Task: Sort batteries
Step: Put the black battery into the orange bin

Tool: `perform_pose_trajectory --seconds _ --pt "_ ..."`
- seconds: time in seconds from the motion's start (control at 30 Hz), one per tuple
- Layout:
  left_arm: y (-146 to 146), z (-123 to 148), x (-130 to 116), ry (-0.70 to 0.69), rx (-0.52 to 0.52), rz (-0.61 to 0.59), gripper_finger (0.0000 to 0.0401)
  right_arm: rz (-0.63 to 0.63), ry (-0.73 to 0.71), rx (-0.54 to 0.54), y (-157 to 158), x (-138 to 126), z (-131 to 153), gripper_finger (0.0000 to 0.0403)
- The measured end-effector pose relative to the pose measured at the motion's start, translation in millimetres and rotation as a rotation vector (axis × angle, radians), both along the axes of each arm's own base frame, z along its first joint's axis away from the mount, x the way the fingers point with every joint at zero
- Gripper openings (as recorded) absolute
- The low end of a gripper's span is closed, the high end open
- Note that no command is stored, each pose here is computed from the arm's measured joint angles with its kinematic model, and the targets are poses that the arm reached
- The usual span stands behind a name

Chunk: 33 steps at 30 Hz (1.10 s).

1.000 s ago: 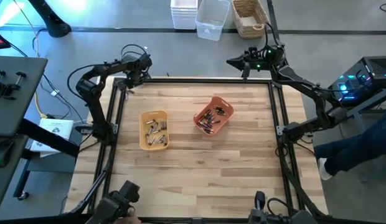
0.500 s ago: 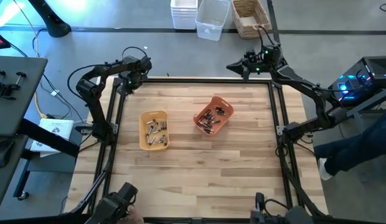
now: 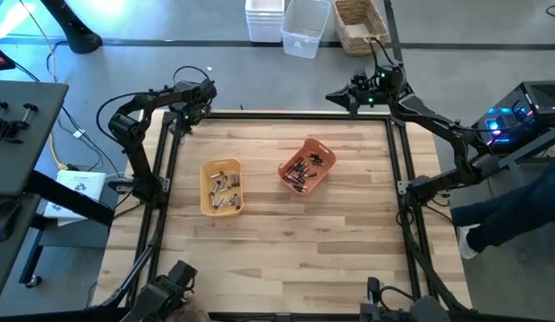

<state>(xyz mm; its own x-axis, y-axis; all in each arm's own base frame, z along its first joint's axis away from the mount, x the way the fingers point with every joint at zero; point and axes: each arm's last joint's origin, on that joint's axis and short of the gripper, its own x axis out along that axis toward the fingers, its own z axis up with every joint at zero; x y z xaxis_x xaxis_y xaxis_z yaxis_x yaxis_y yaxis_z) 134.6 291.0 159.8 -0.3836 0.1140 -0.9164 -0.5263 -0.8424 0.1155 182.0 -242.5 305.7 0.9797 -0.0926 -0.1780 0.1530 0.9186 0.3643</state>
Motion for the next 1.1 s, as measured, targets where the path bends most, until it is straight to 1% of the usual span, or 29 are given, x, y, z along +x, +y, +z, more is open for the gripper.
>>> perform_pose_trajectory --seconds 0.17,0.3,0.43,0.5,0.53,0.63,0.67,0.7,0.8,0.9,1.0,1.1 --pt "-8.3 -17.3 -2.5 -0.053 -0.010 0.056 0.0145 0.000 0.000 0.000 0.0 0.0 0.0 0.0000" --pt "-9.6 -18.2 0.1 -0.005 0.035 0.055 0.0145 -0.001 0.000 0.001 0.0 0.0 0.0 0.0000" --pt "-10.2 -18.7 0.5 0.003 0.042 0.057 0.0139 -0.005 -0.002 0.025 0.1 0.1 0.0 0.0000" --pt "-11.1 -19.8 0.3 0.006 0.033 0.044 0.0121 -0.008 -0.004 0.041 0.0 0.0 0.0 0.0000" --pt "-12.0 -20.1 0.6 0.009 0.027 0.038 0.0105 -0.010 -0.004 0.050 0.0 0.0 0.0 0.0000" --pt "-14.0 -21.3 1.3 0.014 0.019 0.024 0.0035 -0.014 -0.005 0.077 0.1 0.0 -0.3 0.0000" --pt "-14.1 -20.6 1.7 0.016 0.020 0.017 0.0019 -0.015 -0.005 0.089 0.2 0.0 -0.5 0.0000" --pt "-14.6 -20.2 2.8 0.015 0.021 0.013 0.0012 -0.014 -0.005 0.099 0.2 -0.1 -0.6 0.0000" --pt "-14.7 -20.2 3.2 0.011 0.011 -0.002 0.0010 0.012 -0.011 0.107 1.0 0.0 -0.4 0.0000" --pt "-16.0 -18.8 4.8 -0.001 -0.017 -0.061 0.0003 0.040 -0.017 0.112 1.9 0.2 -0.2 0.0000" --pt "-19.7 -16.8 10.3 -0.015 -0.042 -0.127 0.0001 0.039 -0.017 0.123 1.9 0.2 -0.2 0.0000" --pt "-25.9 -16.3 19.2 -0.033 -0.052 -0.143 0.0001 0.042 -0.018 0.123 2.0 0.2 -0.2 0.0000"
